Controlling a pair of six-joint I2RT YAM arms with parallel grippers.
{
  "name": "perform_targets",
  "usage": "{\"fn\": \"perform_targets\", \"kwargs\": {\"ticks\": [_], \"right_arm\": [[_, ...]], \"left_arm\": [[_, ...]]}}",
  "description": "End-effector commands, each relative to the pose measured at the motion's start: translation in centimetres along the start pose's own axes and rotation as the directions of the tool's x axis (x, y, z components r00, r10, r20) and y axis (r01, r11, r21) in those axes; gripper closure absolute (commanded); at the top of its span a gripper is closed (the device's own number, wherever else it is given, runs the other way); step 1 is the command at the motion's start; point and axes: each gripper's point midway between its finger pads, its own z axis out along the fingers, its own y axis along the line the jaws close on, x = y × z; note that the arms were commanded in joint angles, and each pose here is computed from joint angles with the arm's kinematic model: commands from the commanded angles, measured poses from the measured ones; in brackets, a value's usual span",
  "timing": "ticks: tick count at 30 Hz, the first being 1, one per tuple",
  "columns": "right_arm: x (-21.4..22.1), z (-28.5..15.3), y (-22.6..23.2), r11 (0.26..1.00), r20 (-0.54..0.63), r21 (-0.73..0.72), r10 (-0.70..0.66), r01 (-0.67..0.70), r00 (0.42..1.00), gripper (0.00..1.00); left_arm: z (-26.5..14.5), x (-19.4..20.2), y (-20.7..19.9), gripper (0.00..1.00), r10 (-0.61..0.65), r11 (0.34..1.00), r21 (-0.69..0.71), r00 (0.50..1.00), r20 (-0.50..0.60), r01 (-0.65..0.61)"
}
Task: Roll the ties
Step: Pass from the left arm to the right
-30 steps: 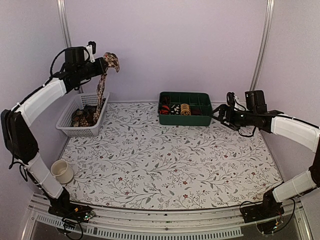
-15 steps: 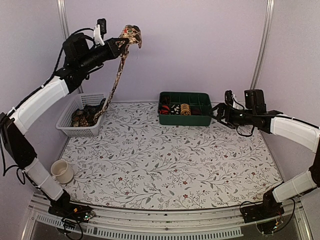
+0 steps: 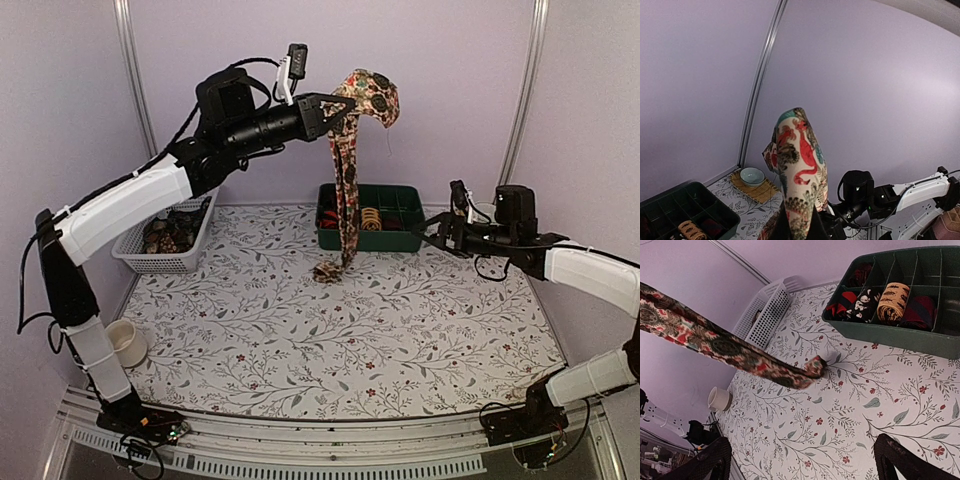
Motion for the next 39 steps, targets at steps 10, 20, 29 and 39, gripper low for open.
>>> {"fn": "perform_targets", "kwargs": {"ticks": [10, 20, 29, 39], "right_arm": [[-2.4, -6.1, 10.9, 0.898, 0.251, -0.257, -0.294, 0.356, 0.922, 0.00], [-2.3, -5.3, 11.4, 0.820, 0.332, -0.125, -0.496, 0.559, 0.803, 0.05], [1.4, -0.1, 11.9, 0.481, 0.250, 0.149, -0.864, 0.864, 0.438, 0.03], [0.6, 3.4, 11.9, 0.123, 0.082, 0.595, -0.992, 0.794, 0.092, 0.00]], "left_arm": [[-1.0, 7.5, -2.8, 1.00, 0.016, 0.997, 0.075, 0.987, -0.162, -0.004], [-4.0, 11.7, -2.8, 1.00, -0.030, 0.997, 0.061, 0.956, -0.292, 0.050], [-5.0, 15.8, -0.5, 1.00, -0.141, 0.990, -0.076, 0.908, -0.395, 0.120], [-5.4, 17.7, 0.2, 1.00, -0.261, 0.965, -0.132, 0.886, -0.383, 0.227]]}}
